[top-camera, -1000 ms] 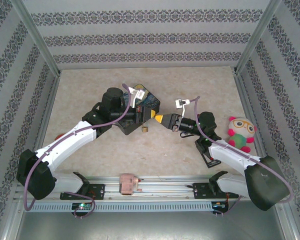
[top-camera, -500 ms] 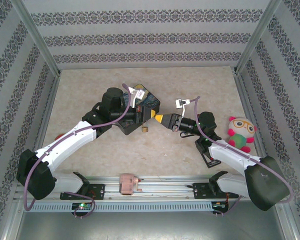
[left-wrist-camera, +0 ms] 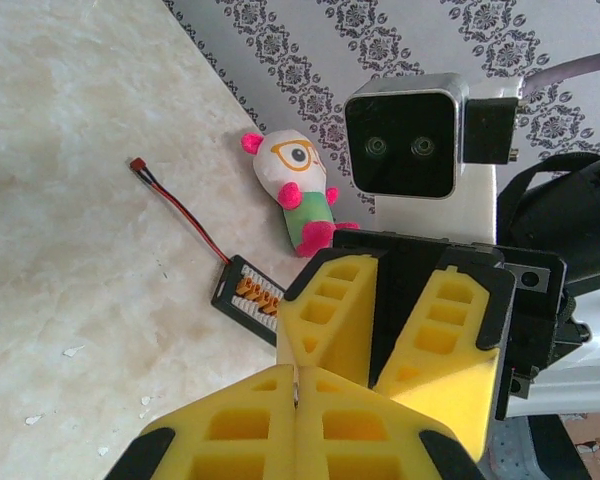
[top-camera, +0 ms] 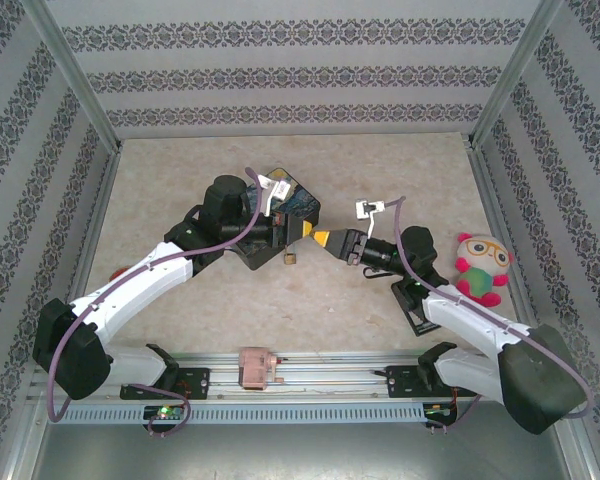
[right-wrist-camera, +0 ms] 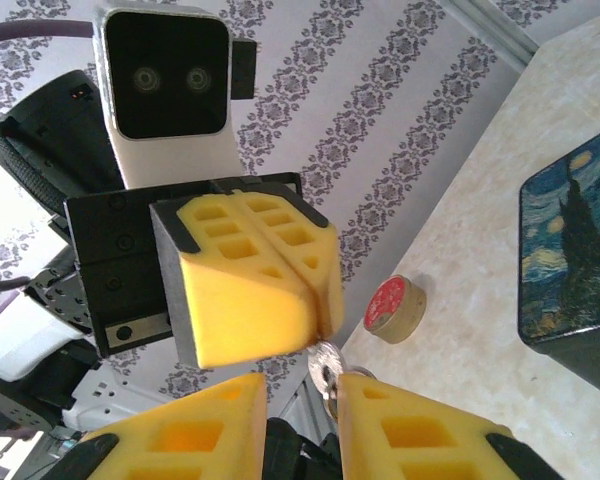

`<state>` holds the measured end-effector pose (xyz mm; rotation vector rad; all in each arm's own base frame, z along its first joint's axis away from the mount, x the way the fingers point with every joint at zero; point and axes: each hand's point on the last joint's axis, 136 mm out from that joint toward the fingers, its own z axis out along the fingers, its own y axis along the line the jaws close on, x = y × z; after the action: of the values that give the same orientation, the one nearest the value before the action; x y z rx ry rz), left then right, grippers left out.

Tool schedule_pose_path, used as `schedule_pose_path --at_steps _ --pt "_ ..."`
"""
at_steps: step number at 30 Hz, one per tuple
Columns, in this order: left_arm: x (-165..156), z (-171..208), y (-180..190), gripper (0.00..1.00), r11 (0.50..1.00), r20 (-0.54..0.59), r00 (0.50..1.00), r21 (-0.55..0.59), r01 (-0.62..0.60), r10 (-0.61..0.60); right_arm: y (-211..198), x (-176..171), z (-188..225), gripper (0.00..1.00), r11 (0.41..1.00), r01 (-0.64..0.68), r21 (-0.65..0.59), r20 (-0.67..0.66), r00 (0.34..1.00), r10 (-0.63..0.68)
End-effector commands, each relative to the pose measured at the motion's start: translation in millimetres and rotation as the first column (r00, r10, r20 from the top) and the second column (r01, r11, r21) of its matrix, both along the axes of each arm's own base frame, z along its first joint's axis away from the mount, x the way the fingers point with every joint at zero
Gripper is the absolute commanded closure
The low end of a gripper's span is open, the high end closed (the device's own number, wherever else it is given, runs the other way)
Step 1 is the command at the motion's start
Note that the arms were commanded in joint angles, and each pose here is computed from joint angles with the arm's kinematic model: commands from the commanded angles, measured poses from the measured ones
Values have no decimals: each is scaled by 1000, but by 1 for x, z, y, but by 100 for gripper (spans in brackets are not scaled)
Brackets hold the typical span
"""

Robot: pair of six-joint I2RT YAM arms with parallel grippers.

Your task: Unlock the padlock with the key

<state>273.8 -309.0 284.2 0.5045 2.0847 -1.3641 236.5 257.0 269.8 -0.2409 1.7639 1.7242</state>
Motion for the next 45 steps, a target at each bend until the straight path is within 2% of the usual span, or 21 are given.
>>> schedule_pose_path --at_steps 1,9,13,29,45 --pt "-5 31 -2 100 998 74 997 -53 27 -24 -7 2 -4 73 999 42 -17 21 999 -42" --pt "-5 31 -4 100 998 67 997 -60 33 -29 -8 2 2 72 999 50 -18 32 998 -49" --pt "-5 30 -5 100 997 63 997 -63 37 -33 -5 2 4 68 999 41 -18 39 998 -40" --pt "-6 29 -7 100 996 48 998 -77 46 -43 6 4 15 68 1000 10 -16 64 998 -9" --pt "-7 30 -7 100 995 42 998 -85 49 -45 11 3 17 75 1000 -7 -19 73 997 8"
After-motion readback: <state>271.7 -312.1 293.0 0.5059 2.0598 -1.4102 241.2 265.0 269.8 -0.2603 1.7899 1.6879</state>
